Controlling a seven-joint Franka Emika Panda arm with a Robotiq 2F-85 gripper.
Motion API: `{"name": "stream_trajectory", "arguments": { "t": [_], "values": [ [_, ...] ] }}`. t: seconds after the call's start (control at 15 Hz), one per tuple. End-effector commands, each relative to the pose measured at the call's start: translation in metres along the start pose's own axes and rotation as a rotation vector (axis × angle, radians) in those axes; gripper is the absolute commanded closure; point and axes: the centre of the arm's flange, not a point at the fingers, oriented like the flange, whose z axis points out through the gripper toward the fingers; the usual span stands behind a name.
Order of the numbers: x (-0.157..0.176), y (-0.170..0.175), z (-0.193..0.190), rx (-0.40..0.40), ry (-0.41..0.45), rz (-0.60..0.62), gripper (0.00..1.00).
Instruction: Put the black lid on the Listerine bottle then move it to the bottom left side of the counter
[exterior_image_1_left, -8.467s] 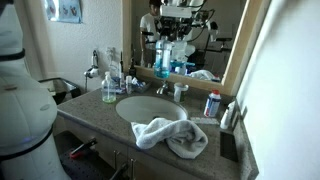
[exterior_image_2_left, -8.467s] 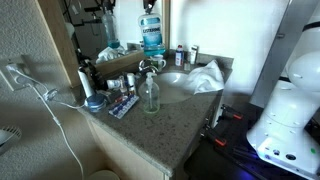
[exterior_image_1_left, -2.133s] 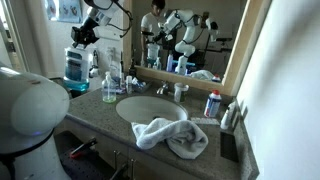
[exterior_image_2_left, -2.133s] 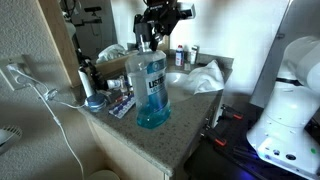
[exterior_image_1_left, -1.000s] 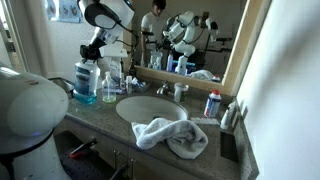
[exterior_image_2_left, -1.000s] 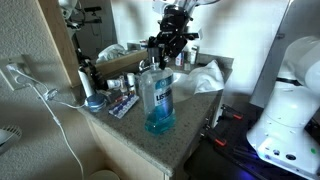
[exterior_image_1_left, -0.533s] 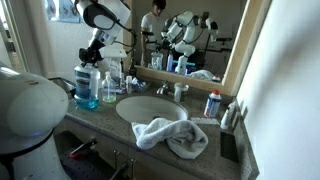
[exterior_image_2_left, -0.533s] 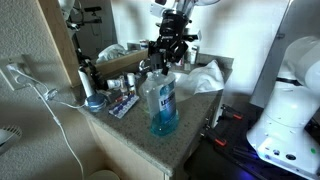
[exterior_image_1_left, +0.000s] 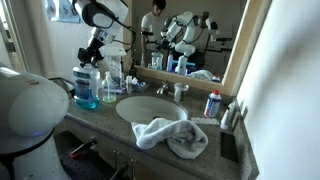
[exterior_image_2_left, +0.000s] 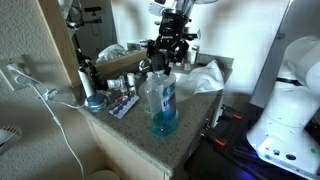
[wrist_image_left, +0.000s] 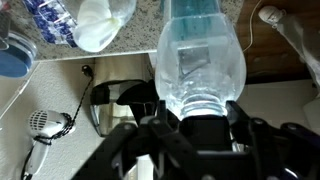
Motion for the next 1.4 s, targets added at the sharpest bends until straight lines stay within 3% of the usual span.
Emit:
{"name": "stream_trajectory", "arguments": {
  "t": [0.0,0.07,0.6,1.33],
  "values": [
    [0.004,0.000,-0.002,-0.030,-0.020,-0.045,0.07],
    [0.004,0.000,-0.002,-0.029,-0.021,-0.048,0.00],
    [0.006,-0.002,-0.004,-0.029,-0.026,-0.061,0.00],
    [0.005,-0.006,-0.017,0.034,0.000,-0.066,0.00]
  ]
}}
